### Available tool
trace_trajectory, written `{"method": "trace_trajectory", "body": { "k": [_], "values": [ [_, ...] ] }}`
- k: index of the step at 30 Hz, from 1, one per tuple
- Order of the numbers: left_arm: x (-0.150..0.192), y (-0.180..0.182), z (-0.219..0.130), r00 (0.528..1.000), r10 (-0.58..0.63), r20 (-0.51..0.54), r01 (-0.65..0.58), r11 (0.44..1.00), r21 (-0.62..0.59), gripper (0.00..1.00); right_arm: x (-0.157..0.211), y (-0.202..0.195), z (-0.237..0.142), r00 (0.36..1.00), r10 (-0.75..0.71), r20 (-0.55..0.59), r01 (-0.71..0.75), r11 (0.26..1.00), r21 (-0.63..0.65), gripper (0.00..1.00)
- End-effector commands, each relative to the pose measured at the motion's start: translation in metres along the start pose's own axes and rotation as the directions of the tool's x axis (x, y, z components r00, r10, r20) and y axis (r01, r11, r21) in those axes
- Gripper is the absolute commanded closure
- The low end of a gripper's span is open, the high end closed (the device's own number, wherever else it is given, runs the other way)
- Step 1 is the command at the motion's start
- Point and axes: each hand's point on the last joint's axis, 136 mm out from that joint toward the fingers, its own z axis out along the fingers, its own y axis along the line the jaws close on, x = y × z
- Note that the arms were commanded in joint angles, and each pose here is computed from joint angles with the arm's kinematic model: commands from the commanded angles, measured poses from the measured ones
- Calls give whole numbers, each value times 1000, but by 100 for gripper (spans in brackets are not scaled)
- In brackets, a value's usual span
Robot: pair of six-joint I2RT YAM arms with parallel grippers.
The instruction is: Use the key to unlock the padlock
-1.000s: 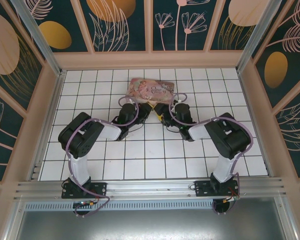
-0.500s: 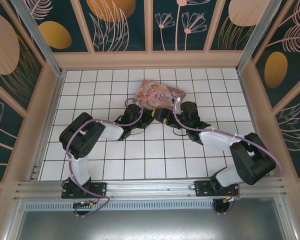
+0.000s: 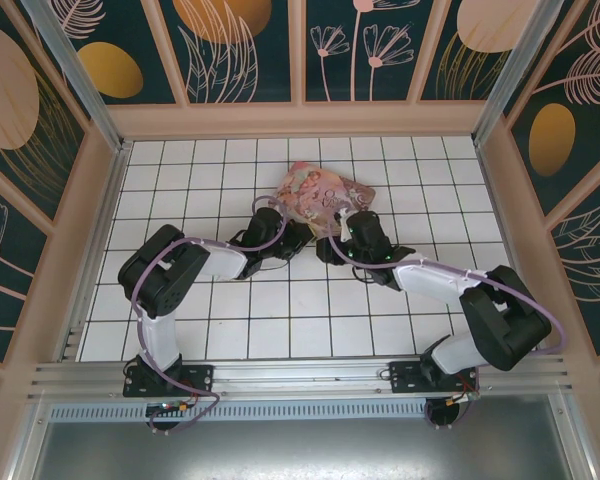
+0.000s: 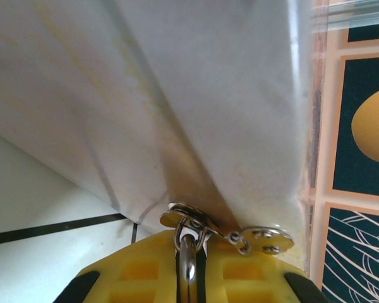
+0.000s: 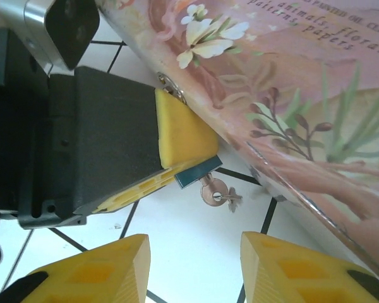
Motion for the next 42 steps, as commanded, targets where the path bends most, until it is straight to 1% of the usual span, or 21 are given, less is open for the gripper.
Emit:
{"method": "trace_trajectory", "body": {
  "k": [1,8,13,19,21,25,27,29,32,37,39,42],
  "values": [
    [5,-35,-6,998,32,-51,-28,997,77,100,-2,-4,4,992,-127,-1,127,989,75,58],
    [6,-42,-7,998,35,-61,-30,996,88,100,6,-21,18,985,-170,-40,175,964,198,58],
    [7,-44,-7,997,35,-66,-29,995,93,100,0,-28,24,980,-194,-37,197,940,279,59],
    [8,-42,-7,997,31,-74,-24,995,92,100,-9,-32,31,977,-214,-28,210,916,341,63],
    [8,-41,-8,997,29,-73,-23,996,91,100,-13,-35,32,977,-211,-20,204,908,366,66],
    [10,-37,-8,997,22,-78,-16,996,87,100,-23,-36,31,980,-197,14,176,902,394,73],
    [11,-35,-8,997,18,-79,-11,996,89,100,-30,-36,30,983,-180,45,148,904,400,73],
    [12,-34,-8,997,12,-82,-5,996,90,100,-35,-32,29,984,-158,76,117,915,387,73],
    [13,-32,-7,996,-2,-88,10,995,95,100,-43,-23,28,984,-127,127,74,930,359,69],
    [15,-32,-7,995,-26,-96,36,994,104,100,-47,-14,35,982,-106,159,46,938,343,69],
    [15,-32,-7,995,-27,-97,37,994,105,100,-50,-11,39,982,-100,162,39,939,342,71],
    [17,-29,-8,995,-31,-98,41,994,100,100,-55,-9,43,981,-74,180,9,941,338,87]
  ]
}}
